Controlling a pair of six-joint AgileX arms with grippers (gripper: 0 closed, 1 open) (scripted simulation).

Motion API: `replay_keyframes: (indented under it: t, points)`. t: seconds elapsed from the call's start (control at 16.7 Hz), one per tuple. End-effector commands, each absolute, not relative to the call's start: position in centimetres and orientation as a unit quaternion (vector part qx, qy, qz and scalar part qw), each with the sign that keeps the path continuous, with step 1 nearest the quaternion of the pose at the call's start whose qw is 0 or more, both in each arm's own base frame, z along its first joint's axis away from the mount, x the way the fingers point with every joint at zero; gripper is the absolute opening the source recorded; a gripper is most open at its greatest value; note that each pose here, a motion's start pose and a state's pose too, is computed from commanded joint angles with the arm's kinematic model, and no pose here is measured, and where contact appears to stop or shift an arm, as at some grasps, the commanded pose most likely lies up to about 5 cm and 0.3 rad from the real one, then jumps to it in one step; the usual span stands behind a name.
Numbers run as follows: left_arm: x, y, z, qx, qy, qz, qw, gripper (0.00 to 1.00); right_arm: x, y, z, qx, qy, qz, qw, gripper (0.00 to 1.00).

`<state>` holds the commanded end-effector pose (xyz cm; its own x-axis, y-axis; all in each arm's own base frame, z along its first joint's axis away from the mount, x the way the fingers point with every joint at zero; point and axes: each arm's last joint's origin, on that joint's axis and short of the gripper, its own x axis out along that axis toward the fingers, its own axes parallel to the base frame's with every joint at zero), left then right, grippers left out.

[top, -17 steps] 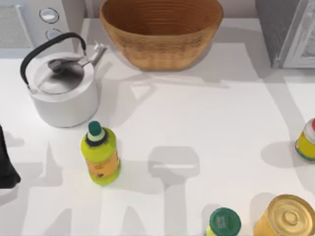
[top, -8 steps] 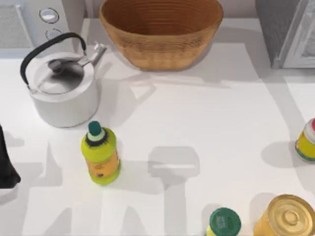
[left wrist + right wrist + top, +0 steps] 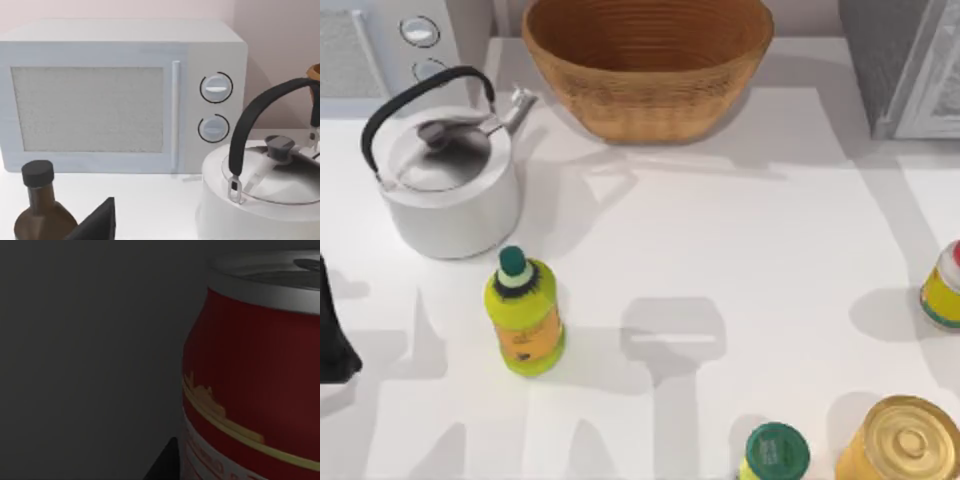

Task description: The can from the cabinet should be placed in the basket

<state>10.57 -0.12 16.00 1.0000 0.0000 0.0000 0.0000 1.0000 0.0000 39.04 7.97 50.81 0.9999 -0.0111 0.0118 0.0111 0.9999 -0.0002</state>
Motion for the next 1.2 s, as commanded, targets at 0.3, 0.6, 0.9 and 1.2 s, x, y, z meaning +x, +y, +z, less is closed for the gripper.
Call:
replay_keyframes:
  t: [0.3, 0.6, 0.9, 1.2]
  points:
    - [10.6, -0.1, 16.0, 0.0, 0.0, 0.0, 1.0, 1.0, 33.1, 8.9, 53.6, 0.0, -0.005, -0.005, 1.0, 0.0]
    - [10.6, -0.1, 16.0, 0.0, 0.0, 0.0, 1.0, 1.0, 23.4, 8.4, 56.5, 0.001, -0.009, -0.006, 1.0, 0.0]
    - [10.6, -0.1, 16.0, 0.0, 0.0, 0.0, 1.0, 1.0, 21.1, 8.1, 56.7, 0.0, -0.006, -0.006, 1.0, 0.0]
    - [10.6, -0.1, 16.0, 0.0, 0.0, 0.0, 1.0, 1.0, 19.9, 7.2, 57.2, 0.014, -0.034, -0.008, 0.999, 0.0]
